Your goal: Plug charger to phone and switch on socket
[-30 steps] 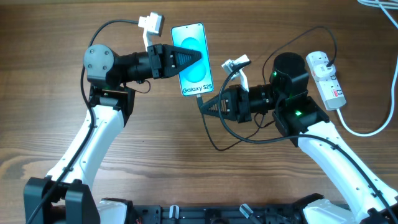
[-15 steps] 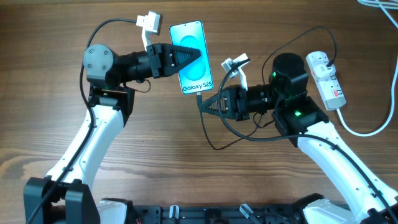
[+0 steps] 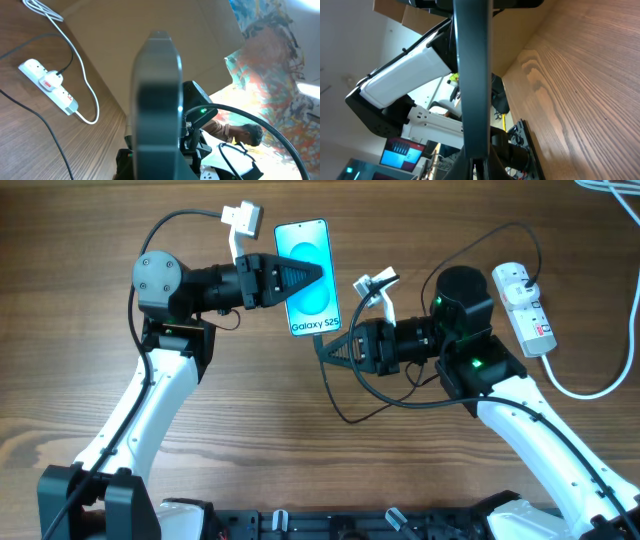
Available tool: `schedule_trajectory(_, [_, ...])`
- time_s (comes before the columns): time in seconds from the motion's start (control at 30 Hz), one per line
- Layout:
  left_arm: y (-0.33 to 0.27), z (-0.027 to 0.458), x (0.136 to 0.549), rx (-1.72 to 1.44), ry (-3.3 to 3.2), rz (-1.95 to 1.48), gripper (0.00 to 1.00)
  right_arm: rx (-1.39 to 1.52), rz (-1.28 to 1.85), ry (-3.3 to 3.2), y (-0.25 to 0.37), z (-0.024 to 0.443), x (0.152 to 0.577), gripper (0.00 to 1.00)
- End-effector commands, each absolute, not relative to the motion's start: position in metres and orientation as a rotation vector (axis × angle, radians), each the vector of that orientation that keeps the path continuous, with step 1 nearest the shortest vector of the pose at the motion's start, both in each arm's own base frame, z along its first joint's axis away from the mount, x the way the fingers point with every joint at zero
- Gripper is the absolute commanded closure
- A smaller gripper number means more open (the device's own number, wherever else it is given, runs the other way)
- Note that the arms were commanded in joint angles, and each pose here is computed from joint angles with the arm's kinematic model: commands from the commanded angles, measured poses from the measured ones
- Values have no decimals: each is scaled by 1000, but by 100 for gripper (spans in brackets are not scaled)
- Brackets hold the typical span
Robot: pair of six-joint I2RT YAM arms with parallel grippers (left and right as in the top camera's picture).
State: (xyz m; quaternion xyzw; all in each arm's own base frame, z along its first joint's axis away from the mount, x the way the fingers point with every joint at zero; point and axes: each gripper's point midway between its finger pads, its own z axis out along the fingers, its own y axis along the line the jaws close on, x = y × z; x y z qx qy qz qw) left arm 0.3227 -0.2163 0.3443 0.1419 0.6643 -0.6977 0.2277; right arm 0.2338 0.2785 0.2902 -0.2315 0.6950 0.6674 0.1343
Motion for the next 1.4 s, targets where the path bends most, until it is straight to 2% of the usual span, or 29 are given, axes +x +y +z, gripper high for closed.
schedule_trajectory(0.0, [-220, 345, 292, 582, 1876, -1971, 96, -578, 1858, 2010, 277, 292, 253, 96])
schedule_trajectory(0.23, [-220, 345, 292, 578, 1878, -1972, 96, -543, 1865, 1936, 278, 312, 261, 96])
schedule_trajectory(0.63, [-220, 345, 292, 580, 1878, -1973, 96, -341, 1816, 1912, 276, 322, 288, 96])
schedule_trajectory(0.87, [-220, 344, 290, 588, 1885, -1978, 96, -318, 1779, 1897, 274, 322, 294, 96])
schedule_trajectory(0.9, [-220, 344, 290, 588, 1885, -1978, 96, -316, 1779, 1898, 274, 322, 294, 87])
schedule_trajectory(0.93, [-220, 344, 290, 587, 1885, -1978, 96, -316, 1779, 1898, 274, 322, 294, 46])
schedule_trajectory(0.97, [-220, 344, 291, 586, 1884, -1977, 96, -321, 1782, 1898, 274, 322, 294, 20])
schedule_trajectory(1.0, [-220, 345, 292, 576, 1880, -1974, 96, -345, 1796, 1901, 275, 322, 290, 9])
schedule_trajectory(1.07, [-220, 346, 297, 546, 1869, -1964, 96, -430, 1812, 1892, 277, 322, 280, 3])
schedule_trajectory(1.37, [-220, 347, 300, 541, 1846, -1941, 96, -774, 1983, 1891, 275, 320, 228, 2])
